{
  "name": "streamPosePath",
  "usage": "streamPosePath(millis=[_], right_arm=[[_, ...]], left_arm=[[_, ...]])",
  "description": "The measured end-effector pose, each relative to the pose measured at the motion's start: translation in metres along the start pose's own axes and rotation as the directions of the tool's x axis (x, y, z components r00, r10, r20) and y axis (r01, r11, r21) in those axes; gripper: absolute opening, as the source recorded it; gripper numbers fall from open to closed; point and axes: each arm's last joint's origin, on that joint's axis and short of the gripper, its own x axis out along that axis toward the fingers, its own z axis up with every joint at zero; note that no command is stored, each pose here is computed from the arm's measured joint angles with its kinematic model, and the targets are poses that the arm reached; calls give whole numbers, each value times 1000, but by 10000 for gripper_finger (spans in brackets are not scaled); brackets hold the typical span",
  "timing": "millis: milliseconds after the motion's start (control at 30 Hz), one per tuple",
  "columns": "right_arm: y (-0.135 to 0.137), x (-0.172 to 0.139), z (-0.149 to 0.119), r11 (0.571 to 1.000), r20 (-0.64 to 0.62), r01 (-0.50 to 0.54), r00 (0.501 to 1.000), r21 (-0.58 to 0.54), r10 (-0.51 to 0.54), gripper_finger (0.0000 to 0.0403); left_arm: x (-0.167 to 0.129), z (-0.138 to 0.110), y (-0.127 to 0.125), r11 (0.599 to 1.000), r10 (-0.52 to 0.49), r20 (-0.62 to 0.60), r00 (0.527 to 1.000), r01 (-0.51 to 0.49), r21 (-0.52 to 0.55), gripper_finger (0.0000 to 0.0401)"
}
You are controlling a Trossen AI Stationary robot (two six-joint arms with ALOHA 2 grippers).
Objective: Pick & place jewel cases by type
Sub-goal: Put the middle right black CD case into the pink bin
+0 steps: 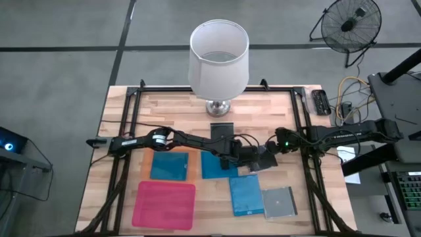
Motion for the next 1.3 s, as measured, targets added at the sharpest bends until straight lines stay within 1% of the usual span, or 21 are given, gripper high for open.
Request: streamPosePath(millis=[333, 500, 767, 933, 1300], right_arm=[[25, -17, 7, 996, 57, -75, 995, -52, 78, 219], [29, -23, 7, 996, 29, -60, 998, -68, 62, 219], [35, -29, 7, 995, 15, -80, 997, -61, 81, 219], [34, -30, 4, 997, -32, -64, 998, -53, 62, 219], [47, -42, 3, 991, -50, -98, 994, -86, 94, 219]], left_arm=[[0, -2, 1, 1000, 10, -19, 1000, -10, 4, 0], [0, -2, 1, 1000, 10, -16, 1000, -9, 9, 0], [0, -1, 1, 1000, 8, -7, 1000, -8, 8, 0], [0, -1, 1, 1000, 8, -3, 1000, -8, 8, 0], [0, 0, 1, 1000, 12, 0, 1000, -12, 6, 0]])
